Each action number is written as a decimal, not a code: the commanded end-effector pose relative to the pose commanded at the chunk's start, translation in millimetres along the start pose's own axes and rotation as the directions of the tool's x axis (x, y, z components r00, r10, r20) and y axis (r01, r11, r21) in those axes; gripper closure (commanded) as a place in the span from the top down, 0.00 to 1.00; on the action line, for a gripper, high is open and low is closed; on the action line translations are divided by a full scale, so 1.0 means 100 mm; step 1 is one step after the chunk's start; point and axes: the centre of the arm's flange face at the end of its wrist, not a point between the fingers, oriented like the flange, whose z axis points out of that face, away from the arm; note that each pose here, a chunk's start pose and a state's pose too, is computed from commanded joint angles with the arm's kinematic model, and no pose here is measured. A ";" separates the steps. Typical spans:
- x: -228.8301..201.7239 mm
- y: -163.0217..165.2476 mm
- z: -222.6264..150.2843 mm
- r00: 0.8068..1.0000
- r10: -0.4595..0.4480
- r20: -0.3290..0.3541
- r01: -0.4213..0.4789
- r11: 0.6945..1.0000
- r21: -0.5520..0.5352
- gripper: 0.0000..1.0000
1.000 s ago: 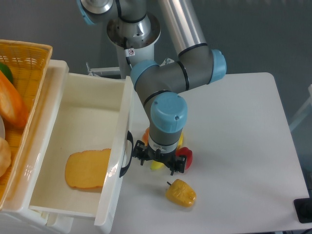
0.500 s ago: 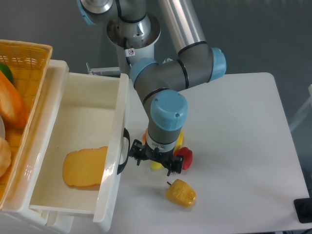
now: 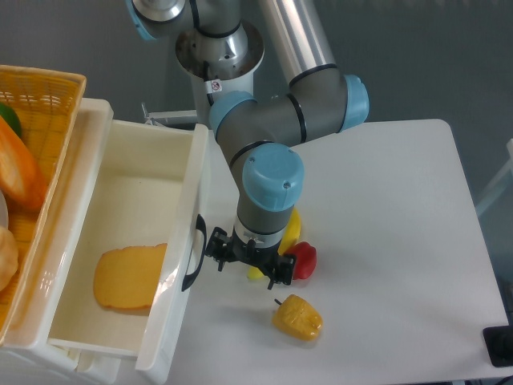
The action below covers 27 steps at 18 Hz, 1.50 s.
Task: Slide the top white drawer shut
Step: 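Push the drawer front with the gripper, sliding the drawer into the cabinet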
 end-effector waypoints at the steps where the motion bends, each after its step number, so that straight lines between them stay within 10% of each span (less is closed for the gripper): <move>1: 0.00 0.00 0.01 1.000 0.000 -0.001 0.000 1.000 -0.001 1.00; 27: 0.89 -0.30 -0.01 0.991 0.127 -0.040 -0.126 0.992 0.019 1.00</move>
